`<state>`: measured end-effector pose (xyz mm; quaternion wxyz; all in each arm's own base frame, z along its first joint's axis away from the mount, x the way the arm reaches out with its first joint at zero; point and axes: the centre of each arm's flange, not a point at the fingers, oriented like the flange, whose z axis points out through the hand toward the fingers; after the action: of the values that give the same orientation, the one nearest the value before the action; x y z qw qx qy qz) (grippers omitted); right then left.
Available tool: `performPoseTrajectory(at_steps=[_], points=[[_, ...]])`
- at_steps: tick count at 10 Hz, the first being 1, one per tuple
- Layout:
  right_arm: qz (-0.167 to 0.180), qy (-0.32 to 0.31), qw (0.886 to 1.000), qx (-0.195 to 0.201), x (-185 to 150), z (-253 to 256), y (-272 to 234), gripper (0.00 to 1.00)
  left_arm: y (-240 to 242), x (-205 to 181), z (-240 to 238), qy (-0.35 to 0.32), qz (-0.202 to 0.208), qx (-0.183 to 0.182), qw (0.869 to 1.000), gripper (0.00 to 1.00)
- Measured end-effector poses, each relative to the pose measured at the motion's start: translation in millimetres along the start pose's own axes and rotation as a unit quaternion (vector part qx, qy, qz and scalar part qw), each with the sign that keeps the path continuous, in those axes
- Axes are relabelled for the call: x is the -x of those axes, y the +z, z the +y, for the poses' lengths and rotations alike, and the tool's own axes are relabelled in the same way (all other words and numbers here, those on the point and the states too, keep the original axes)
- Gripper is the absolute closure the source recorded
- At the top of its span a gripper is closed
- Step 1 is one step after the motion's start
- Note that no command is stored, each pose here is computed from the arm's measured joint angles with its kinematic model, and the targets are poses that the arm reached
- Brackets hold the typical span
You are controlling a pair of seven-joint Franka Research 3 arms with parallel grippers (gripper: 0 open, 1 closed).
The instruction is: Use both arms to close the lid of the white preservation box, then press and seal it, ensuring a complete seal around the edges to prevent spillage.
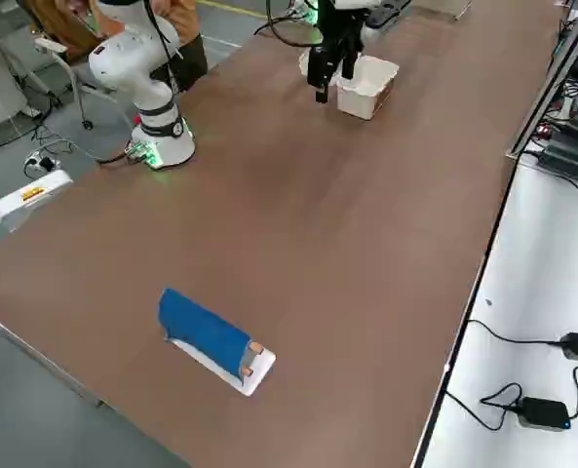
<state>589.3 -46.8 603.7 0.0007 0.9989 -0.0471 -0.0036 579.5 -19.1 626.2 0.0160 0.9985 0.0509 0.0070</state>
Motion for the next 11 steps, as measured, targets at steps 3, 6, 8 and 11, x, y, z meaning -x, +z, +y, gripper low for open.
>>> performPoseTrajectory(at_steps=[3,6,8,11], points=[[-0.006,0.010,1.000,0.000,1,-8,2,0.00,1,0,0,0.000,-0.001,0.000,1.000,0.00],[-0.038,0.121,0.992,0.008,15,-100,27,0.00,23,-9,2,0.000,-0.020,0.006,1.000,0.00],[-0.053,0.195,0.979,0.024,41,-190,50,0.00,46,-21,0,-0.005,-0.033,0.014,0.999,0.00],[-0.060,0.300,0.951,0.047,107,-321,73,0.00,81,-31,9,-0.051,-0.046,0.013,0.998,0.00]])
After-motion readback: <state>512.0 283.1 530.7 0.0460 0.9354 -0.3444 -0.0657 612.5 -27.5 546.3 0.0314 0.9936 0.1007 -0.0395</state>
